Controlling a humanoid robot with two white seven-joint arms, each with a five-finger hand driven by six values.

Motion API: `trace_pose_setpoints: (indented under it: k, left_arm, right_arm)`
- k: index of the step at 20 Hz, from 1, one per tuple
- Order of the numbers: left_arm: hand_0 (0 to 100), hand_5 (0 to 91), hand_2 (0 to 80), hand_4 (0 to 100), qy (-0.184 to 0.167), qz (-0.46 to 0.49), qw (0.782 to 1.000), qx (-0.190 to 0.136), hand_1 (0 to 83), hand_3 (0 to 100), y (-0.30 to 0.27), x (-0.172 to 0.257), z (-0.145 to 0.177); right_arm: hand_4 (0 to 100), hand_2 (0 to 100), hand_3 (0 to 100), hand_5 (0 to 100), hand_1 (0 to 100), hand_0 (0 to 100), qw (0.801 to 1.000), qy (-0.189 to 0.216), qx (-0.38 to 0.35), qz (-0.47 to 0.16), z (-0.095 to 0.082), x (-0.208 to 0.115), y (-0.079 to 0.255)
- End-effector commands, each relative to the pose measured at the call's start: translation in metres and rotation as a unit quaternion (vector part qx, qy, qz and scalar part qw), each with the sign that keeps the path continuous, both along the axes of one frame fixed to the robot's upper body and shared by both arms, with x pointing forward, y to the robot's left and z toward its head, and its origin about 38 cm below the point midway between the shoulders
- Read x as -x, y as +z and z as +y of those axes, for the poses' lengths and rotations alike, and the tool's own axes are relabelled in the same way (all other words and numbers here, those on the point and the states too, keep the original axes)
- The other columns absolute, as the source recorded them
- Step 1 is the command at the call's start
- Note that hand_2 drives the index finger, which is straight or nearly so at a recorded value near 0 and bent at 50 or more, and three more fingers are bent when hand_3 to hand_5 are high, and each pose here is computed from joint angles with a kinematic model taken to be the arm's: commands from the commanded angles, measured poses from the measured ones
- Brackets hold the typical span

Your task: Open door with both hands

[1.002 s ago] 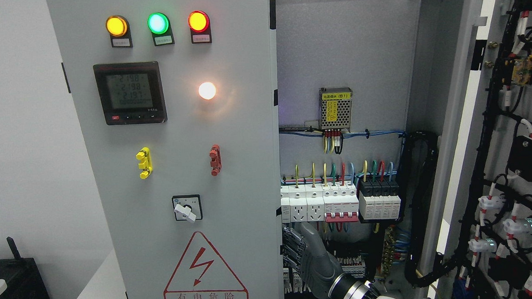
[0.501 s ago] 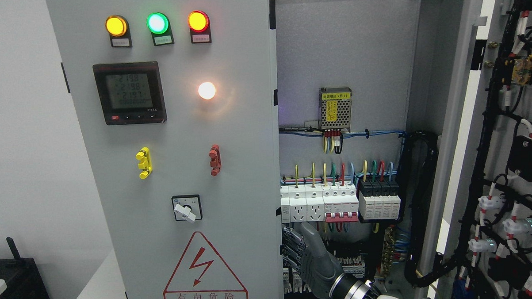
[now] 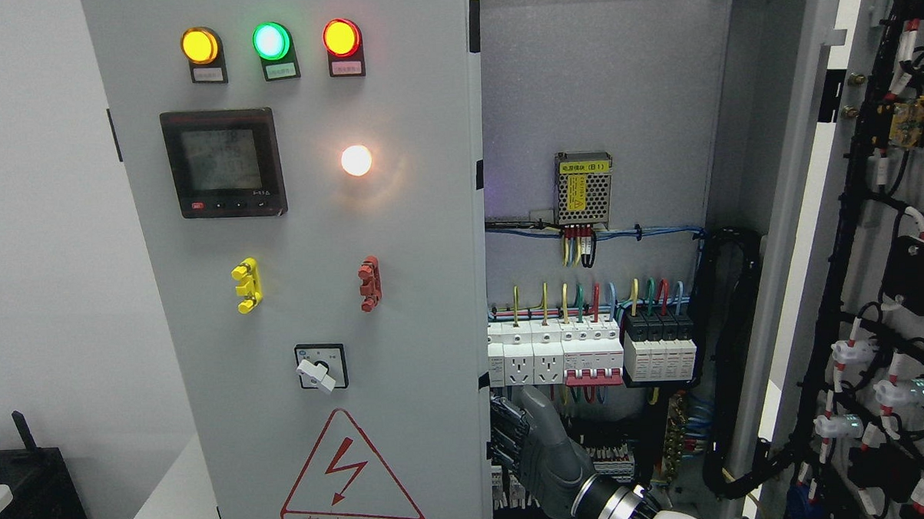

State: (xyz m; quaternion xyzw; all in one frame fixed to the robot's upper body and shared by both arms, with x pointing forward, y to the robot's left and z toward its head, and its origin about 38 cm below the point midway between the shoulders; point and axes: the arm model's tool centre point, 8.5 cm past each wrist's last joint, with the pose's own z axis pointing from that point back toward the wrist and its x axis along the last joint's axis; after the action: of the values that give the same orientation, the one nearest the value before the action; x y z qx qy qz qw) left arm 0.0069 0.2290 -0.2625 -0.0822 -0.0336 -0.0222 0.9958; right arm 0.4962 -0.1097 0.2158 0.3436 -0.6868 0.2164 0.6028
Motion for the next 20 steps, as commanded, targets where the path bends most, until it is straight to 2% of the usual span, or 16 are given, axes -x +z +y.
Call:
trace_pose_setpoints:
  k: [1, 3, 9, 20]
  left_arm:
    - [0, 0.0, 0.0, 4, 0.001, -0.001, 1.0, 0.0, 0.0, 0, 0.0, 0.008, 0.0]
    - [0, 0.0, 0.0, 4, 0.0, -0.001, 1.0, -0.001, 0.0, 0, 0.0, 0.008, 0.001]
    - [0, 0.0, 0.0, 4, 0.001, -0.001, 1.0, 0.0, 0.0, 0, 0.0, 0.008, 0.0]
    - [0, 0.0, 0.0, 4, 0.001, -0.001, 1.0, 0.0, 0.0, 0, 0.0, 0.008, 0.0]
  right_arm:
    - [0, 0, 0, 0, 0, 0, 1.0, 0.001, -0.003, -0.002, -0.001, 0.0, 0.002]
    - [0, 0, 0, 0, 0, 0, 1.0, 0.022, -0.002, -0.007, 0.002, 0.003, 0.003]
    - [0, 0, 0, 0, 0, 0, 0.999, 0.035, -0.011, -0.01, 0.005, 0.008, 0.005]
    - [0, 0, 0, 0, 0, 0, 0.997, 0.07, -0.013, -0.014, 0.024, 0.019, 0.005]
